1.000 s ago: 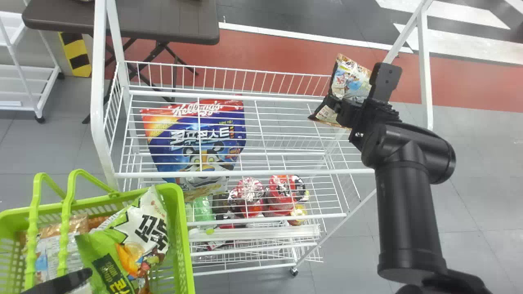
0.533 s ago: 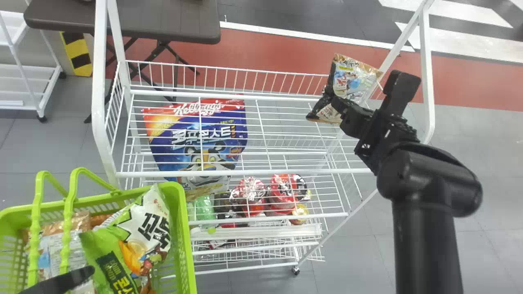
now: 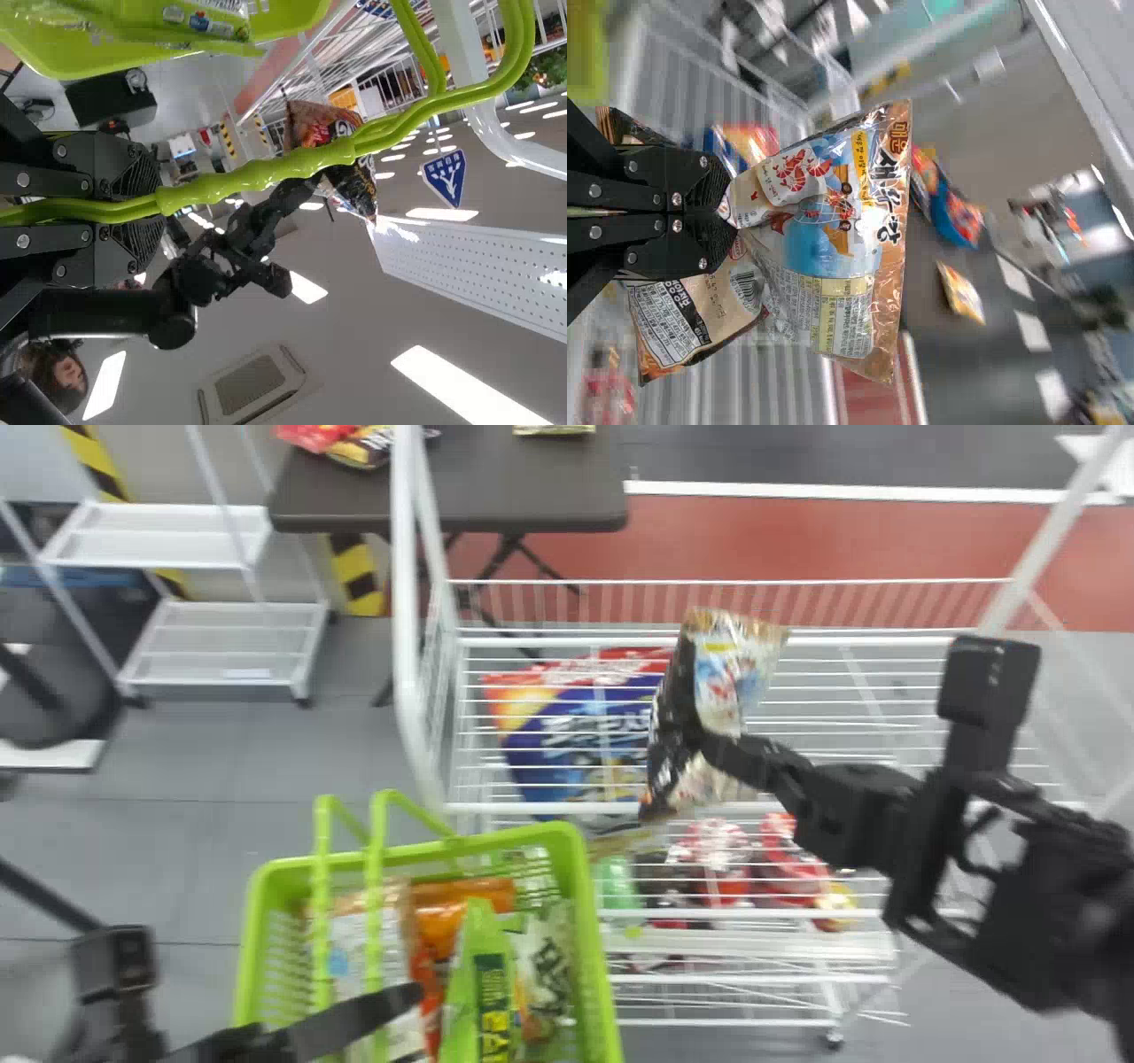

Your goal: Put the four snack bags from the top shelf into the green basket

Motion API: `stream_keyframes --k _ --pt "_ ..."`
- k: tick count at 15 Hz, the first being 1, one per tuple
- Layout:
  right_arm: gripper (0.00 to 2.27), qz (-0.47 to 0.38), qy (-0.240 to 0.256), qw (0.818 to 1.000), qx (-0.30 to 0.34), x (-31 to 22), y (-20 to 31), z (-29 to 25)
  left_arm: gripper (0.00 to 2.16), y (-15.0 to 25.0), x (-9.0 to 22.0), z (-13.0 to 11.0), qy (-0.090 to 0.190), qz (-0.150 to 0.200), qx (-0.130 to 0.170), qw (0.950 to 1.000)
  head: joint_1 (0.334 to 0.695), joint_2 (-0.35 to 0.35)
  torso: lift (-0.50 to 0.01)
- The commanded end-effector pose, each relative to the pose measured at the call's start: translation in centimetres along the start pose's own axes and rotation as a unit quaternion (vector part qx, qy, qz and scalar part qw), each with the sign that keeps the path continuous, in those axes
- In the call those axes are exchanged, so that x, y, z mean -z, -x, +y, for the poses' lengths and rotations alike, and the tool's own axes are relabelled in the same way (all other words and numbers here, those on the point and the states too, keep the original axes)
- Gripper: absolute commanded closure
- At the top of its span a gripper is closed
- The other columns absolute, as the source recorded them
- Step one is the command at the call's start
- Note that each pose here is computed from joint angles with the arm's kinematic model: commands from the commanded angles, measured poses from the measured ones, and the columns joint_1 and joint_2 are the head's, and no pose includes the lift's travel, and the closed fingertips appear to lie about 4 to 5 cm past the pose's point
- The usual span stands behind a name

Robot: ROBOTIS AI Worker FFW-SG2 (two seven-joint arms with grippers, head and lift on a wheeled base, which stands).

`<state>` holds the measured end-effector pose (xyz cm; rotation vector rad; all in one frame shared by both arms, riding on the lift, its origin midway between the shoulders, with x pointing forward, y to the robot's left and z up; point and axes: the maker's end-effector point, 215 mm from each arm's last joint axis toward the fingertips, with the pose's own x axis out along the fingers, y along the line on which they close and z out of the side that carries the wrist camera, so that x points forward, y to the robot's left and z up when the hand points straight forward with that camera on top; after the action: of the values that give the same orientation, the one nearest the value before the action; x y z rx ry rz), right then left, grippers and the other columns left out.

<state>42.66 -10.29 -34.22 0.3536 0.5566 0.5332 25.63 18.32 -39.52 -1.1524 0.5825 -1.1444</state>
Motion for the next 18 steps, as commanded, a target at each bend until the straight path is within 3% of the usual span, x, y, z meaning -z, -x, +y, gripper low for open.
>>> stream_keyframes --k 1,3,4,6,10,14,15,16,17,18 --pt "2.25 0.049 -0.025 0.996 -0.072 4.2 0.5 5.6 2.15 -0.1 -0.1 -0.3 -0.001 0.001 0.006 1.0 0.695 0.124 0.0" --pt "2.25 0.084 -0.045 0.986 -0.139 6.7 0.9 10.3 2.15 -0.3 -0.1 -0.3 -0.002 0.004 0.008 1.0 0.695 0.197 0.0" --pt "2.25 0.089 -0.049 0.982 -0.159 7.2 0.9 12.0 2.15 -0.4 -0.1 -0.3 -0.002 0.004 0.009 1.0 0.695 0.269 0.0" --pt "2.25 0.111 -0.067 0.974 -0.188 9.1 0.1 14.3 2.15 -0.5 -0.1 -0.3 -0.002 0.005 0.01 0.9999 0.695 0.335 0.0" --pt "2.25 0.192 -0.107 0.955 -0.198 14.4 -2.1 14.0 2.15 -0.5 -0.1 -0.3 -0.001 0.005 0.01 0.9999 0.695 0.35 0.0" --pt "2.25 0.299 -0.113 0.926 -0.2 19.2 -0.8 13.9 2.15 -0.6 0.0 -0.4 -0.001 0.006 0.011 0.9999 0.695 0.35 0.0" --pt "2.07 0.321 -0.106 0.92 -0.2 19.7 -0.5 13.8 2.15 -0.7 0.1 -0.4 -0.001 0.007 0.012 0.9999 0.695 0.35 0.0" --pt "1.64 0.328 -0.102 0.918 -0.197 19.8 -0.6 13.5 2.15 -0.7 0.1 -0.4 0.0 0.006 0.013 0.9999 0.695 0.35 0.0" --pt "0.44 0.328 -0.098 0.92 -0.19 19.7 -0.8 13.1 2.15 -0.7 0.1 -0.4 0.0 0.006 0.013 0.9999 0.695 0.35 0.0" --pt "0.0 0.326 -0.098 0.922 -0.186 19.6 -0.7 12.6 2.15 -0.7 0.1 -0.4 0.0 0.006 0.013 0.9999 0.695 0.35 0.0"
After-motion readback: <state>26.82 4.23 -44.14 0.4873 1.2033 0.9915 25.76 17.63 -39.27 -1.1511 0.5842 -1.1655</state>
